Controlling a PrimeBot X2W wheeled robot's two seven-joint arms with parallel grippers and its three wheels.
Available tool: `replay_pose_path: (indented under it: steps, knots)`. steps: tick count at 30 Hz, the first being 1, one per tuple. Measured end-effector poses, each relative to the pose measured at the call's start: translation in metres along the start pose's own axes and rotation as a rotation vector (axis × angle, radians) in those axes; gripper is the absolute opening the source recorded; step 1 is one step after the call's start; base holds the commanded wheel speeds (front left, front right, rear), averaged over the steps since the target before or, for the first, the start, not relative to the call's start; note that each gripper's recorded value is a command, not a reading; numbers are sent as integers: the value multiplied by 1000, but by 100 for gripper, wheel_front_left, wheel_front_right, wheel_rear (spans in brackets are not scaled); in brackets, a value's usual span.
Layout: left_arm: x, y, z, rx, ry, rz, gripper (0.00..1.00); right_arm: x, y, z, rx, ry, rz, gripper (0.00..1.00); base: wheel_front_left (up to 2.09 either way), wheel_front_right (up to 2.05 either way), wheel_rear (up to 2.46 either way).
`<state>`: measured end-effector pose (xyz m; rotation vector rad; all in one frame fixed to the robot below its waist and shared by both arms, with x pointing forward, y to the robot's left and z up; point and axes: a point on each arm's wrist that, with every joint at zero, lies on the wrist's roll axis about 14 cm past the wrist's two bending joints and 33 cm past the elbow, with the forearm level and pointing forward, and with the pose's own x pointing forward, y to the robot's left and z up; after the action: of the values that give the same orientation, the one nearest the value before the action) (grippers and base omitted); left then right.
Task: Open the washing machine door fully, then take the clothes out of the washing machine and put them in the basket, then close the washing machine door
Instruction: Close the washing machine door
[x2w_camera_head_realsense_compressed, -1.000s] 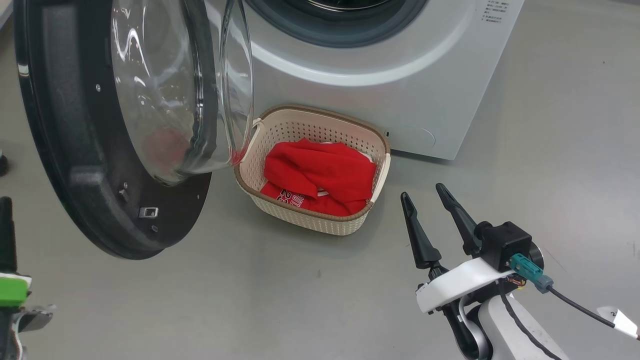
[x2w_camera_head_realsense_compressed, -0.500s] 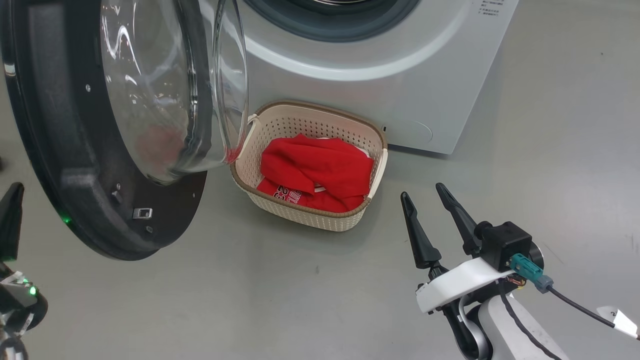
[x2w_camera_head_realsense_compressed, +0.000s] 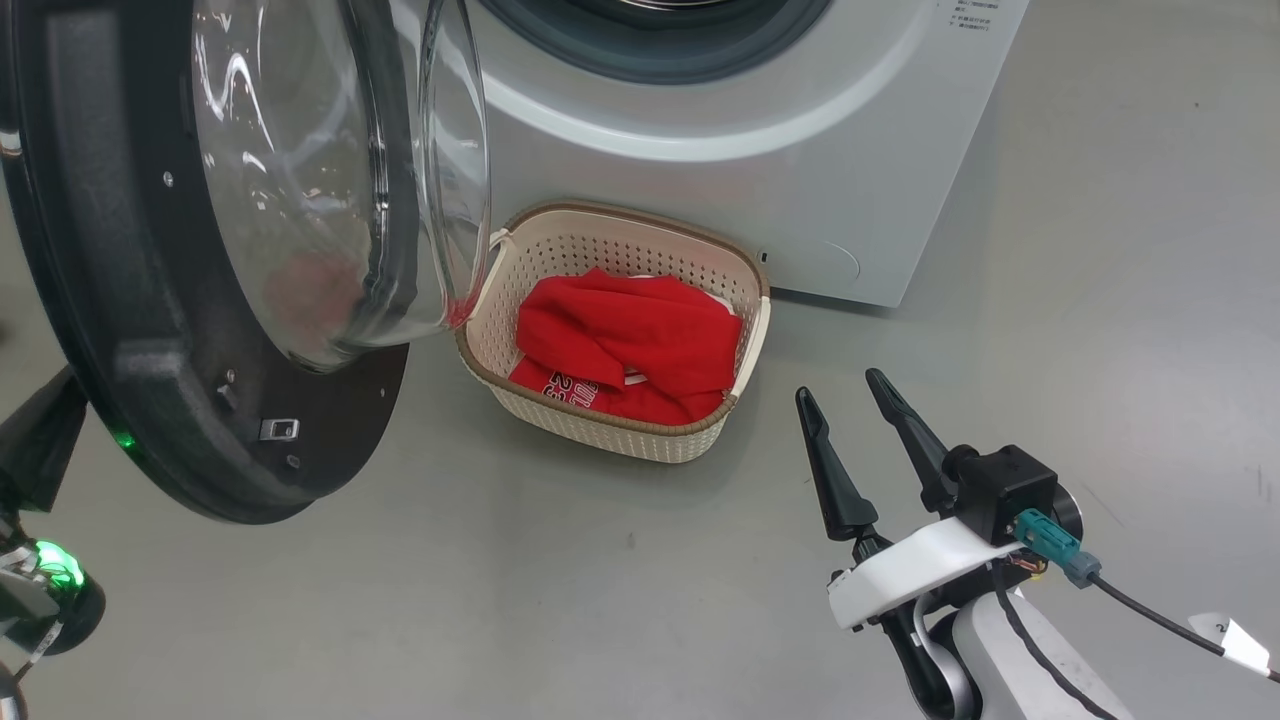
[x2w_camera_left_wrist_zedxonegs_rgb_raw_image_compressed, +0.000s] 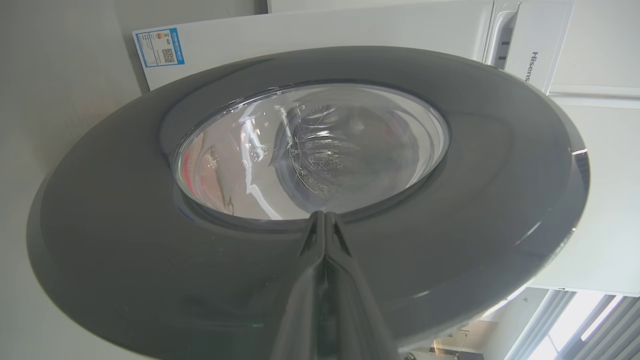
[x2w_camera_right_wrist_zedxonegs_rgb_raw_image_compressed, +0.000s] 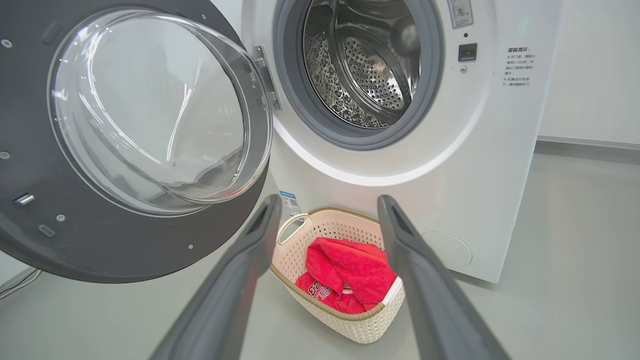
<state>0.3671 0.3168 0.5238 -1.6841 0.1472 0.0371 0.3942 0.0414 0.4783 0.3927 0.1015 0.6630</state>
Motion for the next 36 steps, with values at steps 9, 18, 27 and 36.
replay_pose_path:
  steps: [9,18,27,36]
  knots:
    - [0,-1,-24,14,131,4,0,-1,0,0,-2,0,0,100,0,0,0]
    - [-2,0,-45,-16,230,-7,0,-1,0,0,-2,1,-2,100,0,0,0]
    - [7,-5,-59,-79,279,-47,0,-1,-3,-2,1,4,-8,100,0,0,0]
    - [27,3,-90,-107,376,-34,0,-6,-20,1,-2,-5,-55,100,0,0,0]
